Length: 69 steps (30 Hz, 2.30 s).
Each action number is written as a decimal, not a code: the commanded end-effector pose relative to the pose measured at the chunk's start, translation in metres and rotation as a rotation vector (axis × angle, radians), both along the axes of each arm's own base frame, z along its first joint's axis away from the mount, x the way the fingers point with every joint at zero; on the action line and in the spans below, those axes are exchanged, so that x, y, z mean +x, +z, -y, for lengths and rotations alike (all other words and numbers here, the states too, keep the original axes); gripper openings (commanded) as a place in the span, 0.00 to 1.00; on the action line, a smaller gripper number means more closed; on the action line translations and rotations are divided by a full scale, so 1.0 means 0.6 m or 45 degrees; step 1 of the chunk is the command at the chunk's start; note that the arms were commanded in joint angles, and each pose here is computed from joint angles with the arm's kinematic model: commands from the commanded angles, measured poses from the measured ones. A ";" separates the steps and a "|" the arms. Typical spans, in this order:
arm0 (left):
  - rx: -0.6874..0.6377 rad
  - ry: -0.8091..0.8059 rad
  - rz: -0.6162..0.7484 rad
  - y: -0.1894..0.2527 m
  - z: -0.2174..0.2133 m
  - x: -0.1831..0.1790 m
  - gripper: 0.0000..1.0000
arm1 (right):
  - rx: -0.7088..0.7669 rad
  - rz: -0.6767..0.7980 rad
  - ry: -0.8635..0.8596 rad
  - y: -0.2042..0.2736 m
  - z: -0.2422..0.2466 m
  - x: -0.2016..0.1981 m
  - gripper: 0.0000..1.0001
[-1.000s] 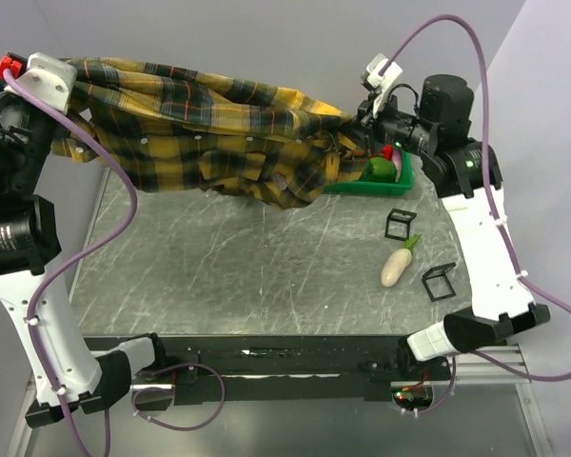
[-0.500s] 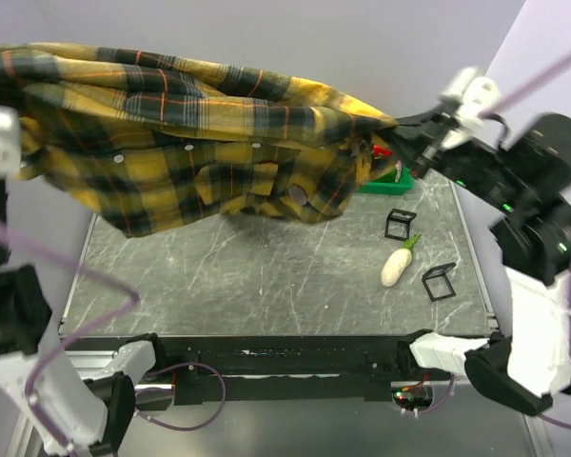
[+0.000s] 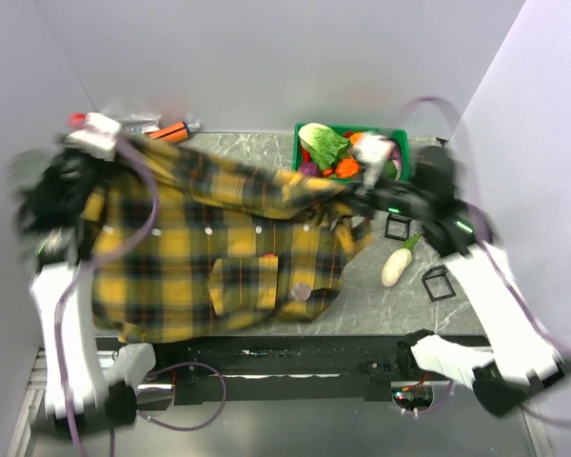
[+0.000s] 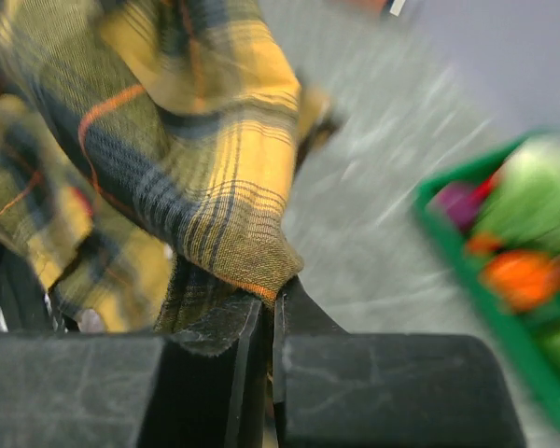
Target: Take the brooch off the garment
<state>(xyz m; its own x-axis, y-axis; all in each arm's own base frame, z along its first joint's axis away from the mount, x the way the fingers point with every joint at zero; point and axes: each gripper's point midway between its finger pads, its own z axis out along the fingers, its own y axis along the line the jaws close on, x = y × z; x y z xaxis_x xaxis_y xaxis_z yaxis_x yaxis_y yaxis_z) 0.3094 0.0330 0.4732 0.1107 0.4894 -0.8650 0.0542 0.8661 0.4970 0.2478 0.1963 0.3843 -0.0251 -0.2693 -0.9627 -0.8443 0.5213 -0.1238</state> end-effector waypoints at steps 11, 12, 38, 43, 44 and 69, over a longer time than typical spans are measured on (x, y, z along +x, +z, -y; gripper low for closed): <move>-0.478 0.054 -1.016 -0.426 -0.059 0.293 0.52 | -0.063 -0.564 -0.180 -0.263 -0.046 0.289 0.61; -0.525 0.085 -1.032 -0.428 -0.067 0.293 0.57 | -0.072 -0.546 -0.170 -0.259 -0.047 0.301 0.61; -0.639 0.223 -1.362 -0.622 -0.151 0.195 0.54 | -0.703 -0.698 0.212 -0.516 0.000 0.199 0.63; -0.733 0.103 -1.478 -0.653 -0.127 0.208 0.52 | -0.653 -0.690 0.171 -0.523 -0.017 0.229 0.56; -0.763 0.027 -1.481 -0.647 -0.111 0.210 0.53 | -0.643 -0.669 0.166 -0.513 -0.025 0.241 0.47; -0.434 0.172 -0.752 -0.289 -0.175 0.258 0.01 | -0.437 -0.256 -0.094 -0.262 0.002 0.329 0.00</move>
